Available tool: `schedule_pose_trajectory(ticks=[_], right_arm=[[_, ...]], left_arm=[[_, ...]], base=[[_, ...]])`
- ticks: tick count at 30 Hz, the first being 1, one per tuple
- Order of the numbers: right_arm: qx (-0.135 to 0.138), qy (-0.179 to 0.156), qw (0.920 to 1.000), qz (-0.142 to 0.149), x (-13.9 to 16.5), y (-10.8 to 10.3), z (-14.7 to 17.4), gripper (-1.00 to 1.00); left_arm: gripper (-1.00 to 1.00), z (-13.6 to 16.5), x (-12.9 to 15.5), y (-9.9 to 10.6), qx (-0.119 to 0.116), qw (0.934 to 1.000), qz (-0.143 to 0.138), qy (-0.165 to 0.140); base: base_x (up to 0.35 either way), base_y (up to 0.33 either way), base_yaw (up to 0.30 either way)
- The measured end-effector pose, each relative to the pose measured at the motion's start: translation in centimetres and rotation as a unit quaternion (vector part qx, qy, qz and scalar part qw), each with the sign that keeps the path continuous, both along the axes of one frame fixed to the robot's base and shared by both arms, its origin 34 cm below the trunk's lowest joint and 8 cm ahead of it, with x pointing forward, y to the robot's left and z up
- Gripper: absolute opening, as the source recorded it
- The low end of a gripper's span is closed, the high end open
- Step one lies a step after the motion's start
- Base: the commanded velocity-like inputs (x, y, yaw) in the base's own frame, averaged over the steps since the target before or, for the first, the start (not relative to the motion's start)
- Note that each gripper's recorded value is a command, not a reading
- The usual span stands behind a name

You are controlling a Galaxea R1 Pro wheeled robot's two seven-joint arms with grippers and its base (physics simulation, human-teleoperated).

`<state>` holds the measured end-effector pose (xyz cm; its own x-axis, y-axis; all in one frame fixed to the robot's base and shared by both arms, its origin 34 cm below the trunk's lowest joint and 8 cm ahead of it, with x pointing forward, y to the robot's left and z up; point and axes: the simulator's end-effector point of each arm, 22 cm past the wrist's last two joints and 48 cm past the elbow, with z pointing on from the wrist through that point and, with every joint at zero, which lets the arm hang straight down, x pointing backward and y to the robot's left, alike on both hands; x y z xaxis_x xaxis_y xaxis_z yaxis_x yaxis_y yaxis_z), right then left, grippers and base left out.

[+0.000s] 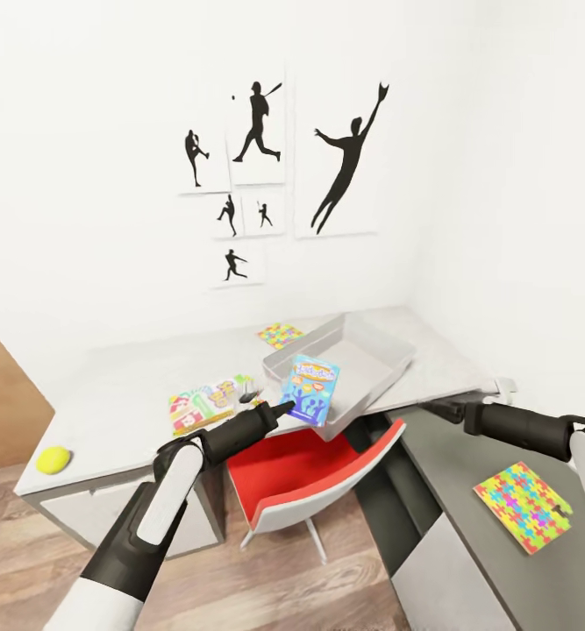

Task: Put all the toys in the child's room - the three board games (two on the bed and one on the table), the two jigsaw puzzles on the table, and the tennis ball on the table - inside the toy box on the table in the child's room.

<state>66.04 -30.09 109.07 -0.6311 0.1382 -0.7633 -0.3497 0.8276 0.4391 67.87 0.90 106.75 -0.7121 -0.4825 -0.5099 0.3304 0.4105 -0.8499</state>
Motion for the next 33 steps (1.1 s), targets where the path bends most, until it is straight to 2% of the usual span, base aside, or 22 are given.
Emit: schedule_pose_trajectory(ticks=[3,5,6,7,8,9,10,18,23,33], right_arm=[[0.001,0.000,1.0000,0.001,0.0,0.1,0.0,1.00],[0.001,0.000,1.0000,0.001,0.0,0.1,0.0,1.00],[0.002,0.000,1.0000,0.002,-0.1,0.1,0.0,1.00],[0.002,0.000,1.0000,0.002,-0.1,0.2,0.0,1.00],[0.002,0.000,1.0000,0.002,-0.1,0.2,0.0,1.00],[0.002,0.000,1.0000,0.003,-0.1,0.2,0.0,1.00],[0.002,0.000,1.0000,0.002,-0.1,0.2,0.0,1.00],[0.002,0.000,1.0000,0.002,-0.1,0.2,0.0,1.00],[0.002,0.000,1.0000,0.003,-0.1,0.2,0.0,1.00],[0.002,0.000,1.0000,0.003,-0.1,0.2,0.0,1.00]], left_arm=[[-1.00,1.7,-0.4,-0.4,-0.001,0.9998,-0.020,-0.006],[-1.00,2.3,-0.2,-0.2,0.002,0.9997,-0.024,-0.009],[-1.00,3.2,0.2,0.1,0.003,0.9996,-0.027,-0.011],[-1.00,5.1,2.1,1.8,0.027,0.9991,-0.031,-0.006],[-1.00,6.6,2.8,2.2,0.020,0.9992,-0.033,-0.008],[-1.00,7.0,3.3,2.6,0.026,0.9991,-0.032,-0.005],[-1.00,6.8,3.9,3.1,0.043,0.9987,-0.027,-0.003],[-1.00,8.9,6.3,4.6,0.073,0.9972,-0.013,-0.001],[-1.00,9.2,6.6,4.8,0.078,0.9969,-0.011,0.000],[-1.00,9.0,6.6,5.0,0.080,0.9967,-0.010,0.003]], base=[[0.000,0.000,-0.285],[0.000,0.000,-0.286],[0.000,0.000,-0.286],[0.000,0.000,-0.286],[0.000,0.000,-0.286],[0.000,0.000,-0.286],[0.000,0.000,-0.286],[0.000,0.000,-0.284],[0.056,0.083,-0.150],[0.159,0.223,-0.026]])
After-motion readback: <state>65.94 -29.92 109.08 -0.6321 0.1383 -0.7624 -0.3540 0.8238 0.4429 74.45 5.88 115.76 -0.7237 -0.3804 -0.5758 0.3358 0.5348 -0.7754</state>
